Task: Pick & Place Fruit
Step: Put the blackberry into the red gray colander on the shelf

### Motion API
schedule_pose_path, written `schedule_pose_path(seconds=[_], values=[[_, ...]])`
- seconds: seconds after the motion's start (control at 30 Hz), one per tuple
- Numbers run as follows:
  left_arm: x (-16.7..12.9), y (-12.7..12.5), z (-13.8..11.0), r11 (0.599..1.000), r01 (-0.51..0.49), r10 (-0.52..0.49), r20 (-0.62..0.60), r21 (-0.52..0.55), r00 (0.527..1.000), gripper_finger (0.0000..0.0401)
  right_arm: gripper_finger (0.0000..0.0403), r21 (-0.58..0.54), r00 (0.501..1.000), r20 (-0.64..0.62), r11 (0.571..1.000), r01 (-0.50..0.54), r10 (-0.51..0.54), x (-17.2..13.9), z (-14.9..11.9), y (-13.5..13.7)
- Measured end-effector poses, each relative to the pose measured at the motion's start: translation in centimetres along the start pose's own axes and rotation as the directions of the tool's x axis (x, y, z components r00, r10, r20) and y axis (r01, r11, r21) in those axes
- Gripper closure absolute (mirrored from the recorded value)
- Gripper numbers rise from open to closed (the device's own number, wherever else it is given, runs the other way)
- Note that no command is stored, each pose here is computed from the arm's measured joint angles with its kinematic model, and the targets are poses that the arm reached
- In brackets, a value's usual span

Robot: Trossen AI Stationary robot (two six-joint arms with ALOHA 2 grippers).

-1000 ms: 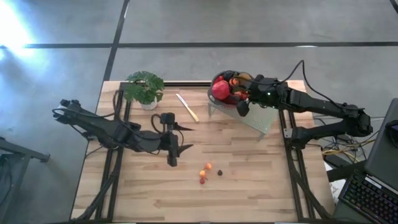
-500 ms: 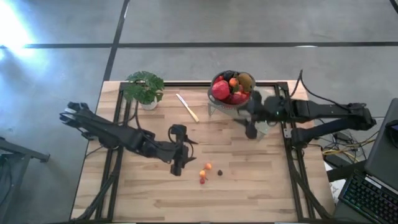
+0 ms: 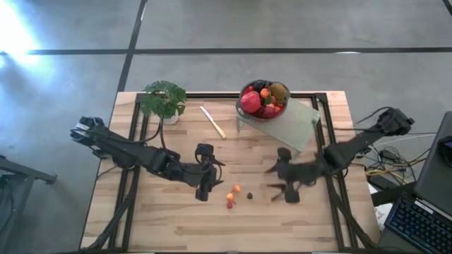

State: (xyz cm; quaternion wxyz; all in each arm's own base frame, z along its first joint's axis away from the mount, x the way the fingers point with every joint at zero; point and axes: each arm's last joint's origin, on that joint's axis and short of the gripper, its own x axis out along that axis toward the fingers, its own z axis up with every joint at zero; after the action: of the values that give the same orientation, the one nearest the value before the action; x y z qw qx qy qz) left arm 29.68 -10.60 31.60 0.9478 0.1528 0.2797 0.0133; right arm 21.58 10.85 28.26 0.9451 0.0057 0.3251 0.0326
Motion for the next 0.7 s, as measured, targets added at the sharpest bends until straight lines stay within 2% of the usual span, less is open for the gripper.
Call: schedule_pose_path(seconds=[0.2,0.43,0.7], values=[[0.0,0.1,0.0,1.0,-0.016,0.016,0.0,0.006,1.0,0.0128,0.0184,-0.038,0.997,-0.075,0.999,0.019,-0.022,3.0,-1.9,3.4],[-0.3,0.3,0.5,1.0,-0.019,0.018,0.019,0.021,1.0,0.0128,0.0184,0.004,0.984,-0.177,1.0,0.026,-0.024,7.1,-3.8,4.9],[-0.7,0.6,1.2,0.995,-0.039,0.035,0.045,0.087,0.998,0.0128,0.0182,0.057,0.99,-0.137,0.998,-0.008,0.016,10.0,-4.5,5.9]])
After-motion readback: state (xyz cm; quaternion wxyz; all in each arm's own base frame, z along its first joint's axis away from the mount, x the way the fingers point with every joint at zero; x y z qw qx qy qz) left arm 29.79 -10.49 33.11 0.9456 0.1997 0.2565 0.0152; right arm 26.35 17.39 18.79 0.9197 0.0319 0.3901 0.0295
